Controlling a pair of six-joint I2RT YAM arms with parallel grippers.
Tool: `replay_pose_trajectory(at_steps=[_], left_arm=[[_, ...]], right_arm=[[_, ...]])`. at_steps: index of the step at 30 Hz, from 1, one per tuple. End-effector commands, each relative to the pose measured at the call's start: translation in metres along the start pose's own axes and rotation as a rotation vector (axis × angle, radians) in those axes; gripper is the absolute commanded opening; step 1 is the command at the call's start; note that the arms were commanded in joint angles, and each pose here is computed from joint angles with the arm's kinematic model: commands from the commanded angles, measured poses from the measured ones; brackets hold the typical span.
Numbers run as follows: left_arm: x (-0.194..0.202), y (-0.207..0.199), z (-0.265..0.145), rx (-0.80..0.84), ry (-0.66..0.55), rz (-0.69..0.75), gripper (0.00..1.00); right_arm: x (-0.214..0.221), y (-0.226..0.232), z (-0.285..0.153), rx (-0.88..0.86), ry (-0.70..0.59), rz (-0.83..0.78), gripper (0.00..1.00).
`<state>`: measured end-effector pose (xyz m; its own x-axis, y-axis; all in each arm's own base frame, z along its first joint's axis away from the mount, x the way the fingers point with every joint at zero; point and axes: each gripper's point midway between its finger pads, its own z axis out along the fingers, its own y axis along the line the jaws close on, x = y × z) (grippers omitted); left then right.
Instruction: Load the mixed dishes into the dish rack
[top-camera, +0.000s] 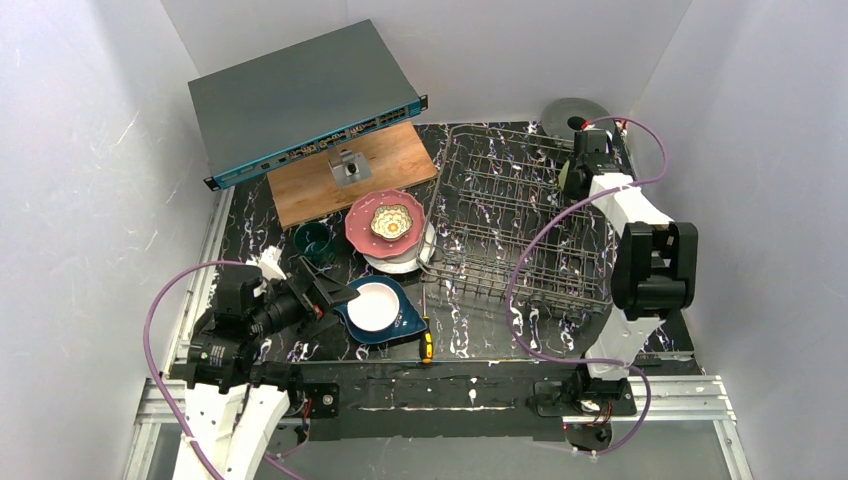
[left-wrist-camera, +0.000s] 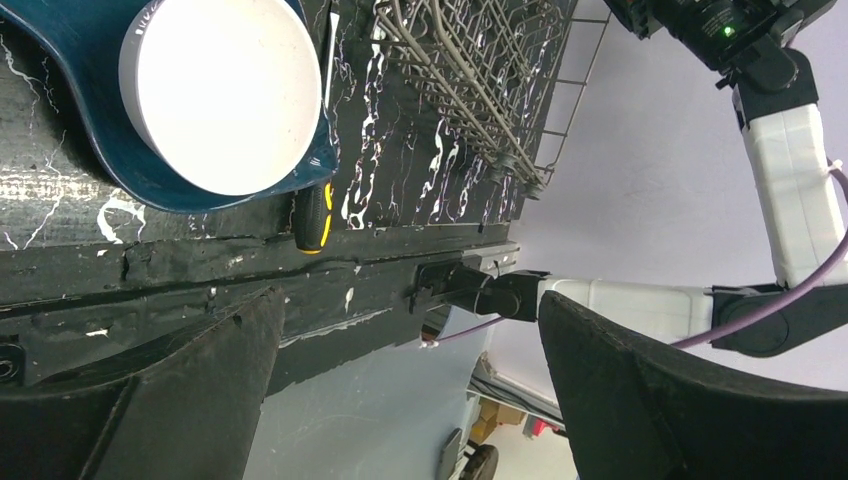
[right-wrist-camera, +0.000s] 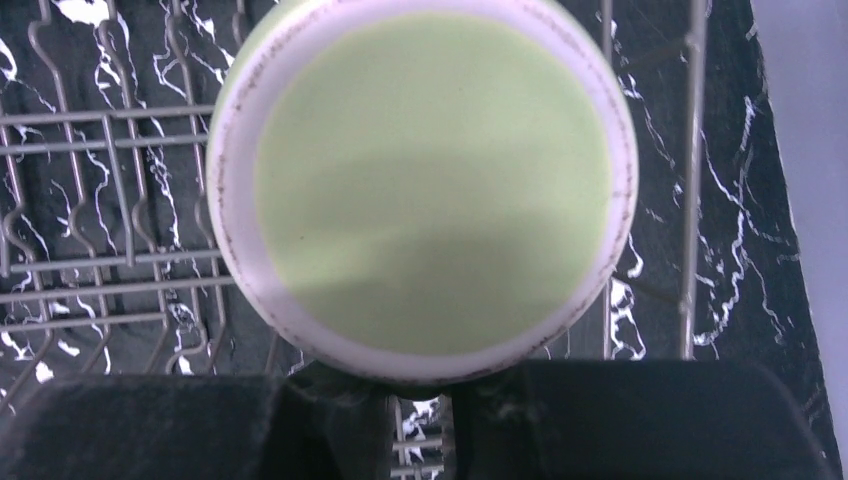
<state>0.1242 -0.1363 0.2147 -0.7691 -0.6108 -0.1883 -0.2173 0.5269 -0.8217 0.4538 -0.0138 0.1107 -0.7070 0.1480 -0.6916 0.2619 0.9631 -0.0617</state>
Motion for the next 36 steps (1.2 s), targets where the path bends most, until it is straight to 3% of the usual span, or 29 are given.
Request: replay_pose_trajectory(at_steps=[1,30,36], left_arm=[[0.004,-0.008,-0.008,0.022,0.014,0.026,0.98],[0.005,-0.010,-0.006,0.007,0.045,0.015,0.98],[0.003,-0.010,-0.004,0.006,0.051,0.018,0.98]], right_arm=[[-0.061,0.007,0.008,-0.051,-0.138,0.017,0.01],[-0.045,-0.008,0.068,-0.009,0.010,0.027,0.01],[-0.040,-0.008,0.072,-0.005,0.029,0.021,0.11]])
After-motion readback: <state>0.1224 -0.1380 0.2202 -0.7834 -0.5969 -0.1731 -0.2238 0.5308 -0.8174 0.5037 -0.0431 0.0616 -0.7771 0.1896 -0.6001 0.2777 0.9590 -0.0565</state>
